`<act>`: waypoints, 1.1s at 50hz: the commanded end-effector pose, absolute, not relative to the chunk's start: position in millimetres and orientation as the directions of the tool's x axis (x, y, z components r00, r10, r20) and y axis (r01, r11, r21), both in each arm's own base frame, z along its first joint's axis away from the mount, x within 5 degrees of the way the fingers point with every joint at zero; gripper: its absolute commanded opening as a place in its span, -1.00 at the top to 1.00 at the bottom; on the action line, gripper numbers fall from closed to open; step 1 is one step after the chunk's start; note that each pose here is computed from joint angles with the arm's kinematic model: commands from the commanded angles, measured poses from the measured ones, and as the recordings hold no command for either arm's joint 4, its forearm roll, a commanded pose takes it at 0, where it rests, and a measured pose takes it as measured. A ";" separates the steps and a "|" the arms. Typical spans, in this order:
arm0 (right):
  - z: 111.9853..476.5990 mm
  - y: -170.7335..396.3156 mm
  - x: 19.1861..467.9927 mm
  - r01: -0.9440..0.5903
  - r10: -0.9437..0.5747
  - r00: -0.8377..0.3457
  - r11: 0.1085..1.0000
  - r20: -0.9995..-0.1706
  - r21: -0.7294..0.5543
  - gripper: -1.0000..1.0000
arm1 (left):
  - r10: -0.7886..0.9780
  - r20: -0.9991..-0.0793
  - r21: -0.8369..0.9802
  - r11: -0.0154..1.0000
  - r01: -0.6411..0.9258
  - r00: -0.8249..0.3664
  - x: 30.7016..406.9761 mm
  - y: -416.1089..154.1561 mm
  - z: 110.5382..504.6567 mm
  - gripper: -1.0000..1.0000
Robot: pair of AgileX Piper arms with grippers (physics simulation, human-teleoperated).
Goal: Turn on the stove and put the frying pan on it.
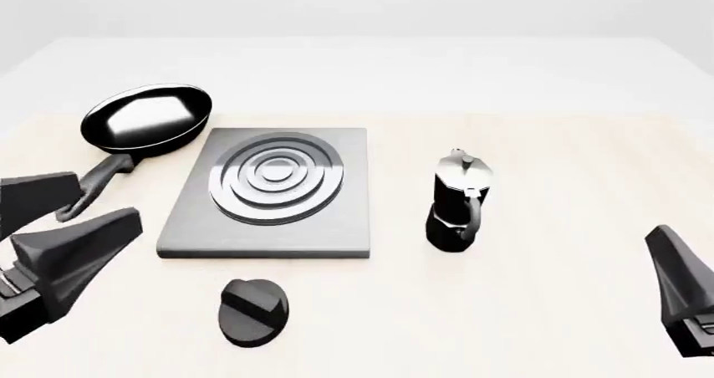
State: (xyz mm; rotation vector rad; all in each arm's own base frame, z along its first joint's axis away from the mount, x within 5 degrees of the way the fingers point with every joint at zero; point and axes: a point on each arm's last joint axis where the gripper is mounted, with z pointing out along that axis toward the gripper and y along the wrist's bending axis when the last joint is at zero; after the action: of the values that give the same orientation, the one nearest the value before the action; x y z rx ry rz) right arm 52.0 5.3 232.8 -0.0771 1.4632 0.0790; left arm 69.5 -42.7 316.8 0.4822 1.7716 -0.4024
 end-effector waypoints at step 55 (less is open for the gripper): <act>233.7 7.4 51.8 -0.140 -0.003 0.104 0.990 -0.995 -0.017 -1.00 | 0.214 -0.859 0.265 0.963 -0.046 -0.465 246.2 45.4 298.7 -1.00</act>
State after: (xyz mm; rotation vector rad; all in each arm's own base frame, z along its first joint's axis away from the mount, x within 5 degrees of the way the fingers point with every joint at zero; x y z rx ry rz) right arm 51.8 7.2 234.2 -0.1099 1.4622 0.1026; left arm 216.2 28.9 312.4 0.1243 1.9917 0.2522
